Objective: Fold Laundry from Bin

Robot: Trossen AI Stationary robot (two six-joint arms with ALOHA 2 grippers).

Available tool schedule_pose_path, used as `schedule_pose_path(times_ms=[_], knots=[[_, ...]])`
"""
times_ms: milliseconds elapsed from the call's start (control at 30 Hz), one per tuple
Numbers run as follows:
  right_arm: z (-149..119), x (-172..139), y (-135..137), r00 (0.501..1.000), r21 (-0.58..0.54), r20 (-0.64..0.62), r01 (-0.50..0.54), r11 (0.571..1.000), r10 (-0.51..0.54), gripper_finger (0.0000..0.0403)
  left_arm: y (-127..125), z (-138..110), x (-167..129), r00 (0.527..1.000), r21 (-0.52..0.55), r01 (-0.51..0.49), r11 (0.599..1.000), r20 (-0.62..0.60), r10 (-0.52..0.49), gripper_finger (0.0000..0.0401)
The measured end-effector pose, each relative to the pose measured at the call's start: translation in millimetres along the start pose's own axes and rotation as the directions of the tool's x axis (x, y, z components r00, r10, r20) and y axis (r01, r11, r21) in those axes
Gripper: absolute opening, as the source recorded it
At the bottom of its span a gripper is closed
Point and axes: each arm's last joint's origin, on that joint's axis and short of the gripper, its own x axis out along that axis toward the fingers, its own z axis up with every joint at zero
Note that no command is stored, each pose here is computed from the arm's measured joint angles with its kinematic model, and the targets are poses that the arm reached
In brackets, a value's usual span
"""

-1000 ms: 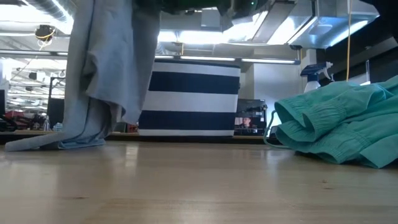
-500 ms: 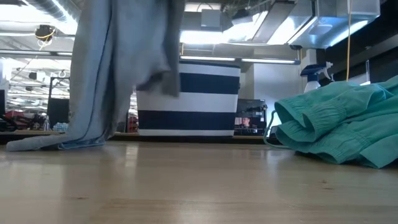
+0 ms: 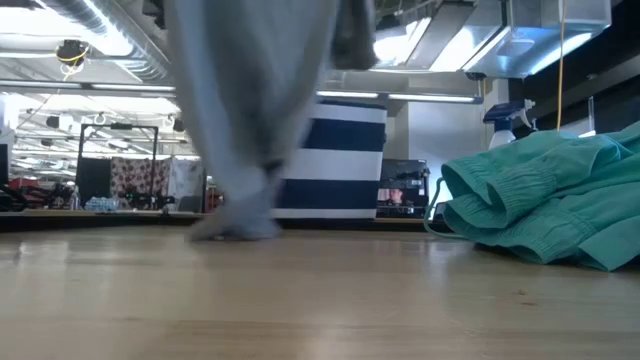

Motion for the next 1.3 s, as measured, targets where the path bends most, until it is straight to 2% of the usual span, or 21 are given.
schedule_pose_path(times_ms=[200, 333, 733, 933, 1067, 1300], knots=[[9, -9, -19, 1.000, -0.046, 0.000, 0.025, 0.999, -0.025, 0.0001, 8, -3, 1, 1.000, 0.042, -0.017, 0.999, 0.018, 0.017, 0.0000], [20, -9, -33, 1.000, -0.069, -0.016, 0.004, 0.998, -0.005, 0.0001, 13, -4, 0, 0.999, 0.037, -0.025, 0.999, 0.034, 0.024, 0.0000], [48, -10, -68, 1.000, -0.026, 0.010, 0.021, 0.999, -0.021, 0.0000, 14, -1, -1, 0.987, 0.055, 0.000, 0.998, 0.159, -0.009, 0.0000], [51, -11, -72, 1.000, -0.020, 0.000, -0.005, 1.000, 0.005, 0.0000, 14, -1, -1, 0.985, 0.055, 0.002, 0.998, 0.173, -0.011, 0.0000], [56, -13, -81, 1.000, -0.009, 0.015, 0.015, 1.000, -0.015, 0.0000, 21, -1, -2, 0.984, 0.004, -0.016, 1.000, 0.180, 0.015, 0.0000], [67, -18, -99, 0.998, -0.029, 0.041, 0.050, 0.998, -0.048, 0.0000, 50, -4, -8, 0.980, -0.092, -0.046, 0.995, 0.186, 0.062, 0.0000]])
